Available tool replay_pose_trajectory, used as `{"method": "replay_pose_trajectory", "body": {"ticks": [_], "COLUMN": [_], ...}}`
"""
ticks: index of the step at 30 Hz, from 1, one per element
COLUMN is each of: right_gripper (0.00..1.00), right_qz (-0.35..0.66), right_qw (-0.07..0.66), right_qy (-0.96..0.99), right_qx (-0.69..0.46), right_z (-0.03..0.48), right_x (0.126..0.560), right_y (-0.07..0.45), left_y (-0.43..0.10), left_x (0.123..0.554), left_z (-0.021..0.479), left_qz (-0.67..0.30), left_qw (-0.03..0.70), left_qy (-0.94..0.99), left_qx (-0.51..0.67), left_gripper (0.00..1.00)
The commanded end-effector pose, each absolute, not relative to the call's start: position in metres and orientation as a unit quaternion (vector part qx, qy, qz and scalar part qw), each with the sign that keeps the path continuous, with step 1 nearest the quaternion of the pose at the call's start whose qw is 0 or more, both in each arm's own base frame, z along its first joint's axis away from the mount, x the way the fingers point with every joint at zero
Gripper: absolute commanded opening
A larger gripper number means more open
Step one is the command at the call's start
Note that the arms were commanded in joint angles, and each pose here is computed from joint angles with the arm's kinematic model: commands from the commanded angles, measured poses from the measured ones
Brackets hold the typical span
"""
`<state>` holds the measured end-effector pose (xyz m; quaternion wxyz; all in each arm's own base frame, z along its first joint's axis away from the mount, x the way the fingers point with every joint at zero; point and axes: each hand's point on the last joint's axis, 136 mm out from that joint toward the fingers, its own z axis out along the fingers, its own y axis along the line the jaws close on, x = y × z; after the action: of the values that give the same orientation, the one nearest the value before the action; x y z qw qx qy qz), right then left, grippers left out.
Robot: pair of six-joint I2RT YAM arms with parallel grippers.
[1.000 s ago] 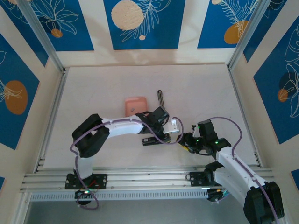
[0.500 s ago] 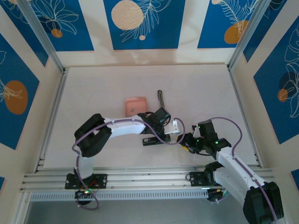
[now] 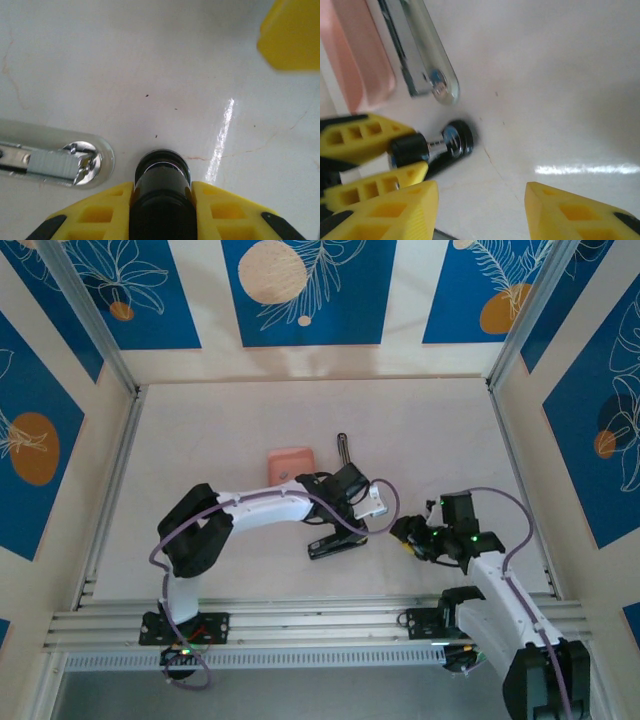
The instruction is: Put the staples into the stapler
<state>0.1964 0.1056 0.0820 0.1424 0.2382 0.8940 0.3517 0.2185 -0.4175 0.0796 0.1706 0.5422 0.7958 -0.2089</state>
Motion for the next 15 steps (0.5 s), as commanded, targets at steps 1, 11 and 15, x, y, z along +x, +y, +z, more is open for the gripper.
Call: {"method": "replay_pose_trajectory", "body": {"ticks": [1, 11, 15], "right_gripper": [0.49, 0.49, 0.49], "right_qz": [0.370, 0.377, 0.375], "right_qw": [0.150, 0.162, 0.165], "right_qy": [0.889, 0.887, 0.891], "right_qx": [0.224, 0.212, 0.198], "right_z": [0.101, 0.116, 0.120], "right_x": [0.200, 0.211, 0.214], "right_y": [0.101, 0.097, 0.100], "left_y": [-0.423, -0.402, -0.379], "left_x": [0.222, 0.250, 0.266], "left_z": [0.126, 0.169, 0.181], "left_qz": [-0.219, -0.227, -0.235], "left_qw": [0.183, 0.207, 0.210], "left_qy": [0.827, 0.877, 0.893], "left_qx": [0.485, 0.370, 0.320], "left_gripper": [0.05, 0.00, 0.00]}}
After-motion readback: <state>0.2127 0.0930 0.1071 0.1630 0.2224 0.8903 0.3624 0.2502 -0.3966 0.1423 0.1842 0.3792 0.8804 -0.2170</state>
